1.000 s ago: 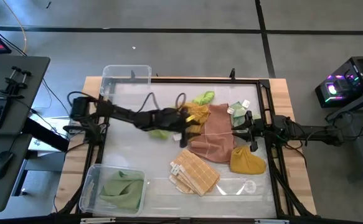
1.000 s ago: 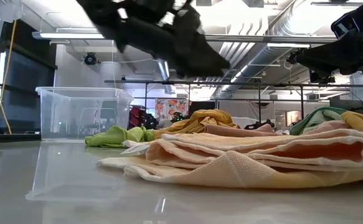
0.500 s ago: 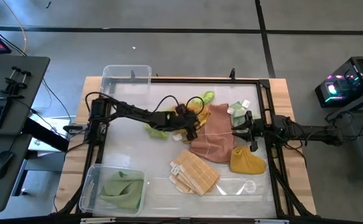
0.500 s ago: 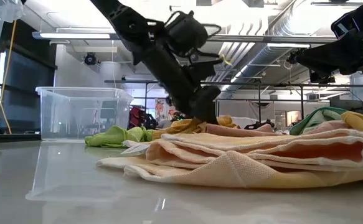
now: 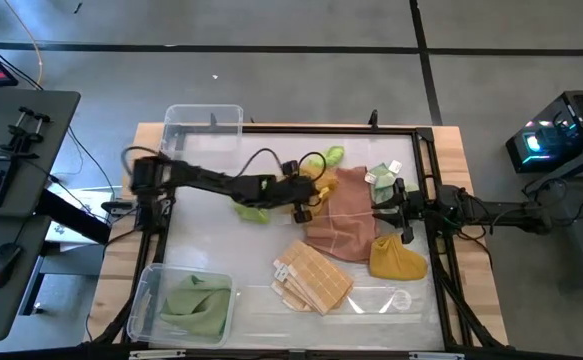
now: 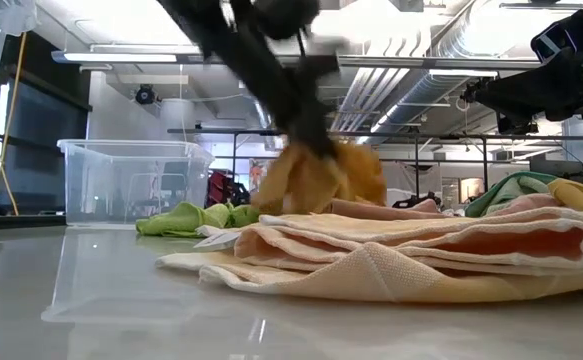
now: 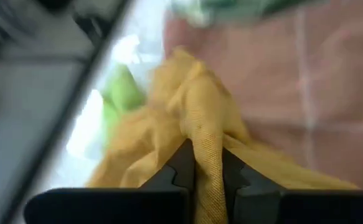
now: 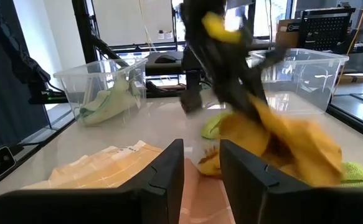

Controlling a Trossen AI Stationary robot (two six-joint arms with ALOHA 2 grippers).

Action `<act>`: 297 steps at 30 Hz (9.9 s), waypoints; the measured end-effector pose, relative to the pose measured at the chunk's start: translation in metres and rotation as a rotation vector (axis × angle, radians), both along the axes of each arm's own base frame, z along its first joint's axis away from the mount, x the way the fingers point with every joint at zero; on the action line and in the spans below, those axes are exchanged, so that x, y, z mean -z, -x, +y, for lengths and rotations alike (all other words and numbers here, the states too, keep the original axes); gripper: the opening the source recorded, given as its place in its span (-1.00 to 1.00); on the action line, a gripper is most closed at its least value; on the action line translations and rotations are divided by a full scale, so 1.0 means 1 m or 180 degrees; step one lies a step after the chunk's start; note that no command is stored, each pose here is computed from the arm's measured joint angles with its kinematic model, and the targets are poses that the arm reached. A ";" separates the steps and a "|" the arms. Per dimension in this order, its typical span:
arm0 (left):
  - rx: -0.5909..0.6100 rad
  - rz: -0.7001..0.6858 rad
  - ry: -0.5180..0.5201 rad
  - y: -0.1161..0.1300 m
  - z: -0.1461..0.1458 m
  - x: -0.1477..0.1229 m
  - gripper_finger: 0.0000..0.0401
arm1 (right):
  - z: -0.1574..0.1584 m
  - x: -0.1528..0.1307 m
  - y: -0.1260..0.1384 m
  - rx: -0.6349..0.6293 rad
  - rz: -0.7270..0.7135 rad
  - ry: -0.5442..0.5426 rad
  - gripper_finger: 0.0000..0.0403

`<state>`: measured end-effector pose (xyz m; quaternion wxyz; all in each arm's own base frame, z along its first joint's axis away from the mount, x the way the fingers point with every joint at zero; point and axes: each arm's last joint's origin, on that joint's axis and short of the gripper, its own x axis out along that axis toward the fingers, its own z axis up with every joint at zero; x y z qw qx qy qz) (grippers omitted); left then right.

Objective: Sort towels by color in basket
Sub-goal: Put the yellow towel into the top transparent bin, then put the light green towel into the bottom transparent bin

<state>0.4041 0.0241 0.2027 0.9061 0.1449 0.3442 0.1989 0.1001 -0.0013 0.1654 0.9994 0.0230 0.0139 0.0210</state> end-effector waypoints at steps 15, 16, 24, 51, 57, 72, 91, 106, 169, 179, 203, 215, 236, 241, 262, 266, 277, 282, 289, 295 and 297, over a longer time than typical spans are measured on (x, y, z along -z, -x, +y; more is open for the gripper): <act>-0.0617 -0.0880 -0.1828 0.164 -0.027 -0.222 -0.99 | 0.000 0.000 0.000 0.0000 0.0000 0.0000 -0.51; -0.0751 -0.0868 -0.1898 0.176 -0.023 -0.229 -0.99 | 0.000 0.000 0.000 0.0002 0.0000 -0.0001 -0.51; -0.1490 -0.0233 -0.2256 0.235 0.018 -0.244 -1.00 | 0.000 0.000 0.000 0.0001 0.0000 0.0000 -0.51; -0.1876 0.1050 -0.0065 0.266 0.138 -0.154 -0.38 | 0.000 0.000 0.000 0.0001 -0.0001 -0.0001 -0.51; -0.1952 0.0777 -0.0042 0.272 0.129 -0.162 -0.33 | 0.000 0.000 0.000 0.0001 0.0000 -0.0001 -0.51; -0.0202 -0.1382 0.0571 0.247 0.074 -0.167 -0.40 | 0.000 0.000 0.000 0.0002 -0.0001 0.0000 -0.51; 0.0901 -0.0473 0.0055 0.195 0.009 -0.115 -0.40 | 0.000 0.000 0.000 0.0001 -0.0001 0.0000 -0.51; 0.0825 0.0441 0.0800 0.154 -0.039 -0.054 -0.33 | 0.000 0.000 0.000 0.0001 -0.0001 -0.0001 -0.51; 0.1802 -0.0553 0.0608 0.192 -0.186 -0.155 -1.00 | 0.000 0.000 0.000 0.0002 -0.0001 -0.0001 -0.51; 0.1096 -0.0388 0.2618 0.249 -0.233 -0.157 -1.00 | 0.000 0.000 0.000 0.0001 -0.0001 -0.0001 -0.51; -0.1574 0.0679 0.3518 0.306 -0.272 -0.092 -0.47 | 0.000 0.000 0.000 0.0001 0.0000 -0.0001 -0.51; -0.1184 0.0608 0.3082 0.300 -0.248 -0.103 -0.39 | 0.000 0.000 0.000 0.0002 -0.0001 -0.0001 -0.51; -0.0299 -0.0328 0.0154 0.198 -0.169 -0.090 -0.54 | 0.000 0.000 0.000 0.0002 -0.0001 -0.0001 -0.51; -0.0707 -0.0049 0.0206 0.161 -0.113 -0.077 -0.54 | 0.000 0.000 0.000 0.0000 0.0000 0.0000 -0.51; -0.0685 0.0270 0.0898 0.052 0.036 0.034 0.08 | 0.000 0.000 0.000 0.0001 0.0000 0.0000 -0.51; -0.0550 0.0486 0.0947 0.045 0.045 0.065 0.01 | 0.000 0.000 0.000 0.0001 0.0000 0.0000 -0.51; -0.0409 0.0630 0.0855 0.038 0.038 0.085 -0.82 | 0.000 0.000 0.000 0.0001 -0.0002 -0.0001 -0.51; -0.0334 0.0644 0.0459 0.046 0.015 0.053 -0.93 | 0.000 0.000 0.000 0.0002 -0.0003 -0.0001 -0.51; 0.0004 0.0096 -0.0421 0.077 -0.047 -0.047 -0.98 | 0.000 0.000 0.000 0.0001 -0.0004 0.0000 -0.51; 0.1035 -0.0392 -0.0965 0.121 -0.111 -0.124 -0.99 | 0.000 0.000 0.000 0.0003 -0.0002 0.0000 -0.51; 0.1361 -0.0554 -0.1018 0.137 -0.133 -0.144 -0.99 | 0.000 0.000 0.000 0.0002 -0.0003 0.0000 -0.51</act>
